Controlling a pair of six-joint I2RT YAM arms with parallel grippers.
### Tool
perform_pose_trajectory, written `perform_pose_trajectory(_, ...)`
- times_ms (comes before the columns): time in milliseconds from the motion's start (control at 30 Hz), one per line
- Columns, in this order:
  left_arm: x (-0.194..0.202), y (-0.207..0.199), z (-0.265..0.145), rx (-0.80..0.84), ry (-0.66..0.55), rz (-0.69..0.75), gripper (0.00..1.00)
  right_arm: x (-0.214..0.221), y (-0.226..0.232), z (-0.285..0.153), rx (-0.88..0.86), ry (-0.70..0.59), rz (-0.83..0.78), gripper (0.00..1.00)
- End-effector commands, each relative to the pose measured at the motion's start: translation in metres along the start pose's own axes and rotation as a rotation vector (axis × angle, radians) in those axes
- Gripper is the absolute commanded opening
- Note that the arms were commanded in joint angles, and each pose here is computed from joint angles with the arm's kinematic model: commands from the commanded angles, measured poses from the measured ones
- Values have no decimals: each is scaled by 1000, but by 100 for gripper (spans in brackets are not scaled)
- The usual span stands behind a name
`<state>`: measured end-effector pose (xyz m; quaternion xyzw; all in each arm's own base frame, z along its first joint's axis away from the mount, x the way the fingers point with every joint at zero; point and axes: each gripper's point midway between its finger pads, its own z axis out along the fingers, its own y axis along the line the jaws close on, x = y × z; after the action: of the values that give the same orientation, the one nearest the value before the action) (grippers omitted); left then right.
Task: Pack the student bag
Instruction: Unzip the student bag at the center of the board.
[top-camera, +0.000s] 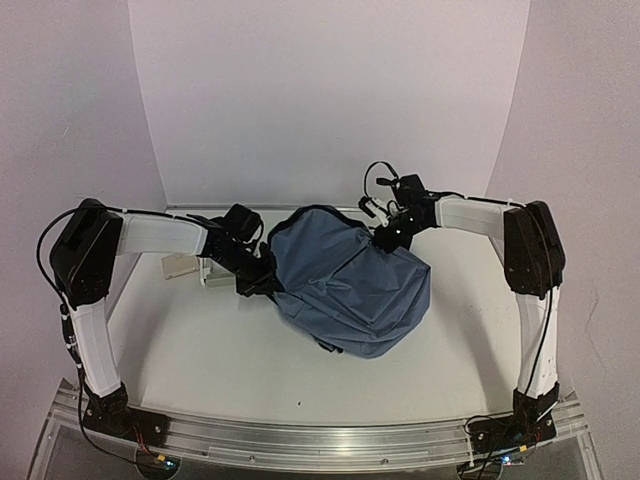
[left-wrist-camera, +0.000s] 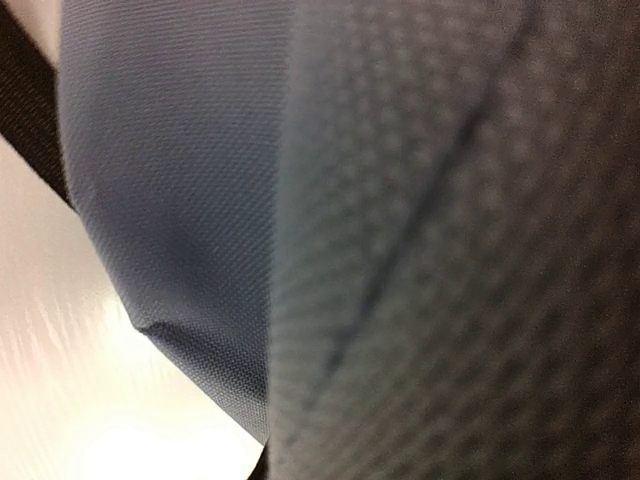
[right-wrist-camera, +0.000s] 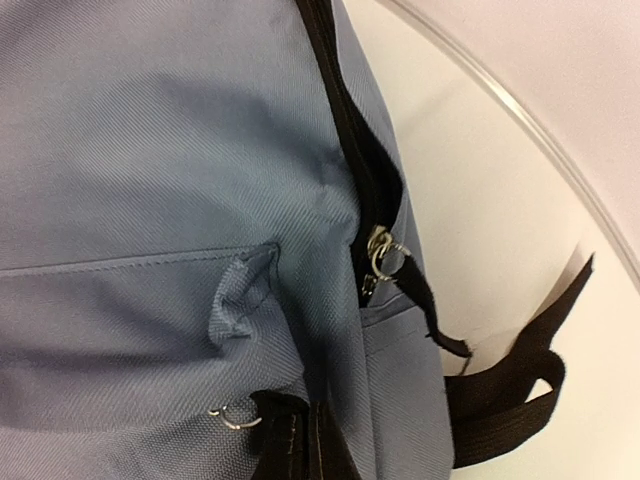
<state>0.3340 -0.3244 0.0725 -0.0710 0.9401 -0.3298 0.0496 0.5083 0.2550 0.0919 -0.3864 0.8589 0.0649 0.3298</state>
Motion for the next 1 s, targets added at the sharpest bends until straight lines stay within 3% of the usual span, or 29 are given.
perform_pose_trajectory(0, 45, -26, -2, -4, 116, 119, 0, -13, -57, -10, 130, -44, 99, 0)
perform_pose_trajectory(167, 76, -58, 11, 29, 183, 217, 0, -26, -52, -12, 98, -79, 112, 0)
perform_pose_trajectory(300, 90, -58, 7, 20, 196, 217, 0, -41, -49, -20, 72, -117, 126, 0)
perform_pose_trajectory(367, 91, -53, -2, 2, 176, 208, 9, -49, -47, -28, 53, -132, 155, 3)
perform_pose_trajectory(500, 82, -68, -38, 12, 77, 237, 39, -64, -47, -62, 47, -156, 188, 36)
perform_pose_trajectory(600, 70, -82, -68, -13, -10, 270, 53, -66, -46, -91, 54, -170, 209, 66)
perform_pose_trajectory(667, 63, -88, -77, -35, -40, 294, 57, -64, -40, -112, 40, -178, 222, 73)
perform_pose_trajectory(800, 46, -93, -81, -96, -82, 312, 60, -48, -16, -139, -33, -170, 260, 75)
perform_pose_trajectory(967, -10, -54, -110, -203, -186, 209, 80, -3, 7, -147, -70, -74, 289, 79)
